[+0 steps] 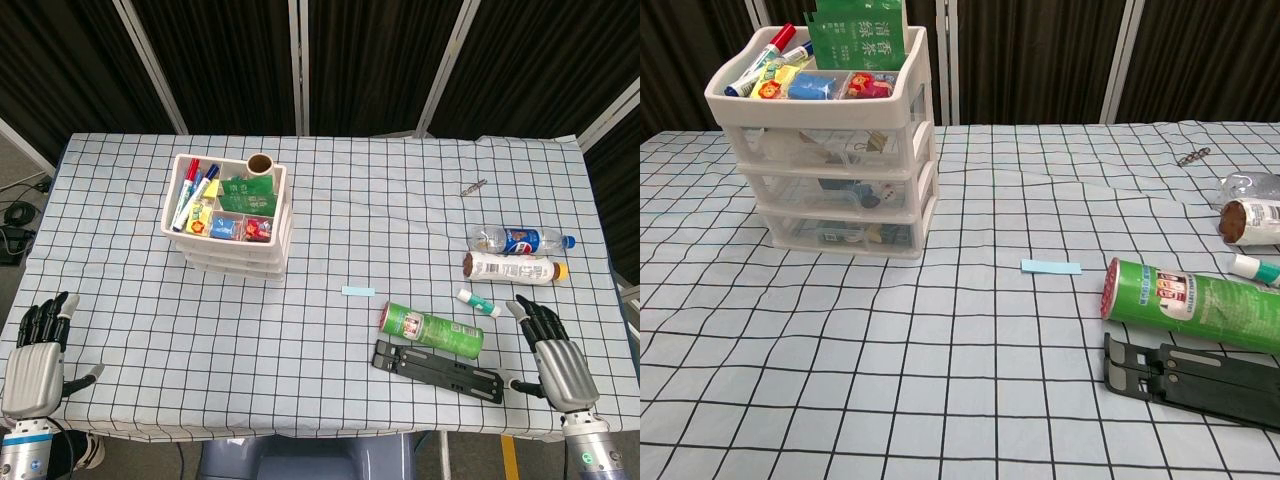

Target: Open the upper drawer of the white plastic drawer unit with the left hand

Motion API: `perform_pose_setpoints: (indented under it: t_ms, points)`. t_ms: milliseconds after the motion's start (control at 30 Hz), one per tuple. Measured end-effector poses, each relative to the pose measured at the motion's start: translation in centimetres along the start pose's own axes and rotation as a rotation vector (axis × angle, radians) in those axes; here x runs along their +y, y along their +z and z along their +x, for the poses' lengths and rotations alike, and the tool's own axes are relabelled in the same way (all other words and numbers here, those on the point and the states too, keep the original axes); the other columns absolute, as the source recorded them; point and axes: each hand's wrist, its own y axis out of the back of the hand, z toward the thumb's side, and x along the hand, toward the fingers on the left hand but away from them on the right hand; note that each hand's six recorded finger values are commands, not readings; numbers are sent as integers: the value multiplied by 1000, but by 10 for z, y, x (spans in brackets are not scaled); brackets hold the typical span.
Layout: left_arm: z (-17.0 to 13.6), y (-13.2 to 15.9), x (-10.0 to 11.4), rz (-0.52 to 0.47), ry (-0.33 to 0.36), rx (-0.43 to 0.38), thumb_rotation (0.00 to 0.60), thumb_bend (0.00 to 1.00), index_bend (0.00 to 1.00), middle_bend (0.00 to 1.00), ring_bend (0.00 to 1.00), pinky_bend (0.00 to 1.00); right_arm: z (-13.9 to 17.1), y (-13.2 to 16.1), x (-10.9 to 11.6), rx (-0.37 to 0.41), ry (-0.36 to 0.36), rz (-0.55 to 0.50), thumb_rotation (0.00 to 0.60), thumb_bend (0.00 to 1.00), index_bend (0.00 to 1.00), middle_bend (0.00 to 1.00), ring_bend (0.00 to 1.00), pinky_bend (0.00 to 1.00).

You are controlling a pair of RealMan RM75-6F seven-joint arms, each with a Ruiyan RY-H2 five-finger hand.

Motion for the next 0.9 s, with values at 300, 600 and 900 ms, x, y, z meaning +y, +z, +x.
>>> perform_pose_setpoints:
  t_ms: [300,600,900]
  points:
    - [1,0,-1,-6,-9,1,600,101,0,0,0,0,1,1,2,1,-6,-7,600,110,14,0,0,0]
    - [2,4,-3,-17,-22,-18,600,322,0,32,20,21,0,-2,6,-8,-15,-16,600,111,14,0,0,0]
    - [6,13,-1,-103,-4,-64,600,716,22,763,667,563,0,-1,4,-4,-9,-13,600,111,14,0,0,0]
